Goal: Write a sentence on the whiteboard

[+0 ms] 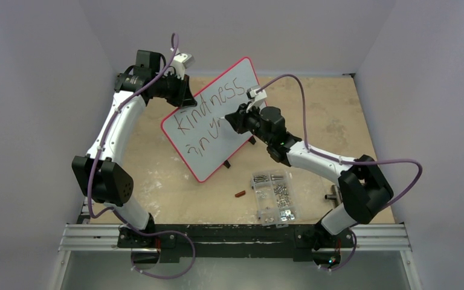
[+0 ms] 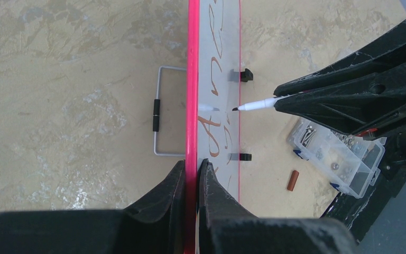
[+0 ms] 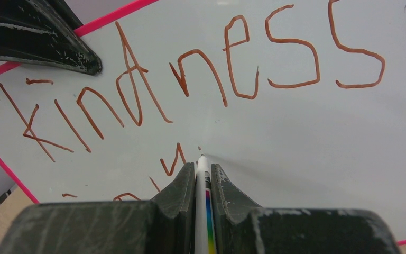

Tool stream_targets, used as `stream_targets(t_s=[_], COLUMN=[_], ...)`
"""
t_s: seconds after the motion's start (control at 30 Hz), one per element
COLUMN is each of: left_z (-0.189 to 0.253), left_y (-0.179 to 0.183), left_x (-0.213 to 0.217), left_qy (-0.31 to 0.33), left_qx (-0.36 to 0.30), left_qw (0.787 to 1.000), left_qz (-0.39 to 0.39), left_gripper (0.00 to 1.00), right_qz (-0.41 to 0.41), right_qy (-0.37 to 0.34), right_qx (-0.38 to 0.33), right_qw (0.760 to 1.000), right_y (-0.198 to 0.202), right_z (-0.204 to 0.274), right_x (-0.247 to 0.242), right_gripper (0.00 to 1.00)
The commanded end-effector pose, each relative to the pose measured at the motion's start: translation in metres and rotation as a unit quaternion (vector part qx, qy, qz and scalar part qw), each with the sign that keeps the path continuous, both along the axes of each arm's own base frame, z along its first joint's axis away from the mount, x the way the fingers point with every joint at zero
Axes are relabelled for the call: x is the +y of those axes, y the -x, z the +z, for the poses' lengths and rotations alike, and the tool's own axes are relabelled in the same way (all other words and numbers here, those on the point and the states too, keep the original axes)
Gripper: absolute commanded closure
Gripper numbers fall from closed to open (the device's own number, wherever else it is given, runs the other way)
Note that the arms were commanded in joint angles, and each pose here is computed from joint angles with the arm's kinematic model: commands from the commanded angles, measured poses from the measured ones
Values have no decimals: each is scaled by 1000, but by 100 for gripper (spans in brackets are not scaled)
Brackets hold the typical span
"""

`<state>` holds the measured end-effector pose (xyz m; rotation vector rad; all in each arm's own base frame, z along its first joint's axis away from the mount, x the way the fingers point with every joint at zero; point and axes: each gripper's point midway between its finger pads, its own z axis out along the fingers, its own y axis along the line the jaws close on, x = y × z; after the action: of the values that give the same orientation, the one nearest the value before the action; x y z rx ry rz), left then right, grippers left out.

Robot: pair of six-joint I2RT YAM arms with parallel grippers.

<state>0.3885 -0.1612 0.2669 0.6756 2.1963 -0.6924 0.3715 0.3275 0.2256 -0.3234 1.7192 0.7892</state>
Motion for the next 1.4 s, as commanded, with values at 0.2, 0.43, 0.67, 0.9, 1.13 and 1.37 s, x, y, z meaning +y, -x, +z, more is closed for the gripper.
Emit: stream_targets(t_s=[0.2,0.43,0.67,0.9,1.13,1.37], left_z=[0,1,2,1,1,2], left_y=[4,5,4,4,4,4], left_x=[13,13,12,13,13,12], left_qy=[-45,-44,-43,-46,-45,-44], left_qx=[-13,-13,-14,-13,-12,-14], left_qw=[999,999,999,999,999,999], left_qz=[12,11,10,12,12,11], left_gripper=[100,100,100,100,100,100], right_qz=[-30,-25,-19,-19,-18,-18], right_qy=[-20,-23,-20,-7,12,16], right_qx=[-34,-37,-36,-21,-4,10], right_qw=[999,999,999,1000,1000,1000], right_y=[-6,-10,-14,-13,-7,0], right_z=[28,30,26,7,-12,-23], right_x=[-10,-4,1,1,-4,-9], right_gripper=[100,100,100,100,100,100])
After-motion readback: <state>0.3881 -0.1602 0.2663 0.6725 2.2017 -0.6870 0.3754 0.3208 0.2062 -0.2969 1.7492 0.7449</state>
